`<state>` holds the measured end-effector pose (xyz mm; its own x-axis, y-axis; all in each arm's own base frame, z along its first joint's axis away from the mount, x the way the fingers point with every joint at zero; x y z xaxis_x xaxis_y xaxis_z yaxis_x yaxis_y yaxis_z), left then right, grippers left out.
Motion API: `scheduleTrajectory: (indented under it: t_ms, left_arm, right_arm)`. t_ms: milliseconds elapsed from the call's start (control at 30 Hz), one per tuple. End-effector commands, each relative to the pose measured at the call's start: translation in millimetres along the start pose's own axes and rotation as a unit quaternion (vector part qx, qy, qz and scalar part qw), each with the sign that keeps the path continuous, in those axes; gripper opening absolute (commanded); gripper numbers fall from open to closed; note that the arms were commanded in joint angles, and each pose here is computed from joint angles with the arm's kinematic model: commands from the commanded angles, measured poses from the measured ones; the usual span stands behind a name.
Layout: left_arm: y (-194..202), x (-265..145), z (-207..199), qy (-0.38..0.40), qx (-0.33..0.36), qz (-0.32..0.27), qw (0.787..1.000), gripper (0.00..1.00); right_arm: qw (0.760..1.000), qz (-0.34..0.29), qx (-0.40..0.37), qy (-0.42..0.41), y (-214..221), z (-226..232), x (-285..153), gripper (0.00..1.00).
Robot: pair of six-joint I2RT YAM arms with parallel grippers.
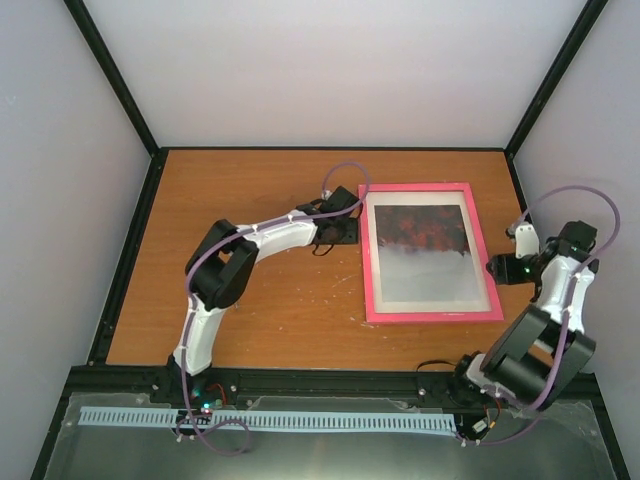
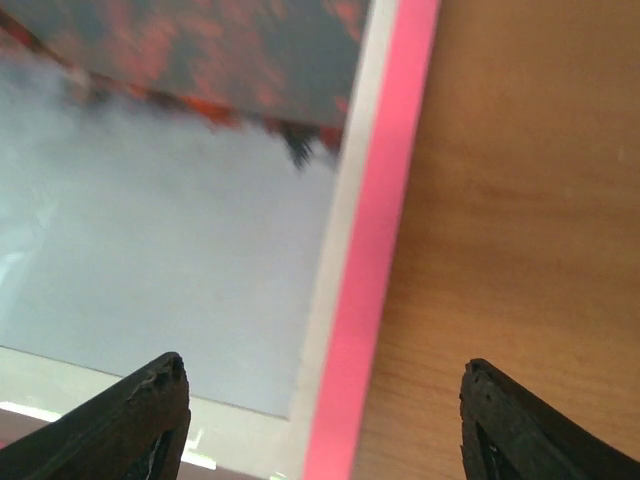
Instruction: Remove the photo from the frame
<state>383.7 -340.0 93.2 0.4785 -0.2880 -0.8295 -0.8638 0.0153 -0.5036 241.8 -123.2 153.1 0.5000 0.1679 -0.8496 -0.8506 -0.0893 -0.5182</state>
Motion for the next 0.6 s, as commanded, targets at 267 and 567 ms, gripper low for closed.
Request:
scheduleTrajectory:
  t_ms: [267, 567]
  left_arm:
    - [10, -31, -52, 0.047, 0.005, -0.005, 0.999, 0.6]
    - [20, -2, -57, 0.006, 0.005, 0.026, 1.0, 0.57]
  right_arm:
    - [0.982, -0.151, -0.039, -0.104, -58, 118, -22, 0.7]
    - [0.983, -0.147, -0.053, -0.098, -54, 125, -17, 0.71]
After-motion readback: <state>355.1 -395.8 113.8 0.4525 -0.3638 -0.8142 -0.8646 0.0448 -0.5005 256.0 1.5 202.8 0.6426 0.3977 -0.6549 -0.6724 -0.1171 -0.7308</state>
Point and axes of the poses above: each gripper's point midway between its finger pads, its own x axis out along the fingers, its own z axis along the line the jaws close on, y = z × x, the point moved 5 cm from there along -x, back along the fingers, and after that the axes turned 2 degrees about x, right-handed, at the moved point
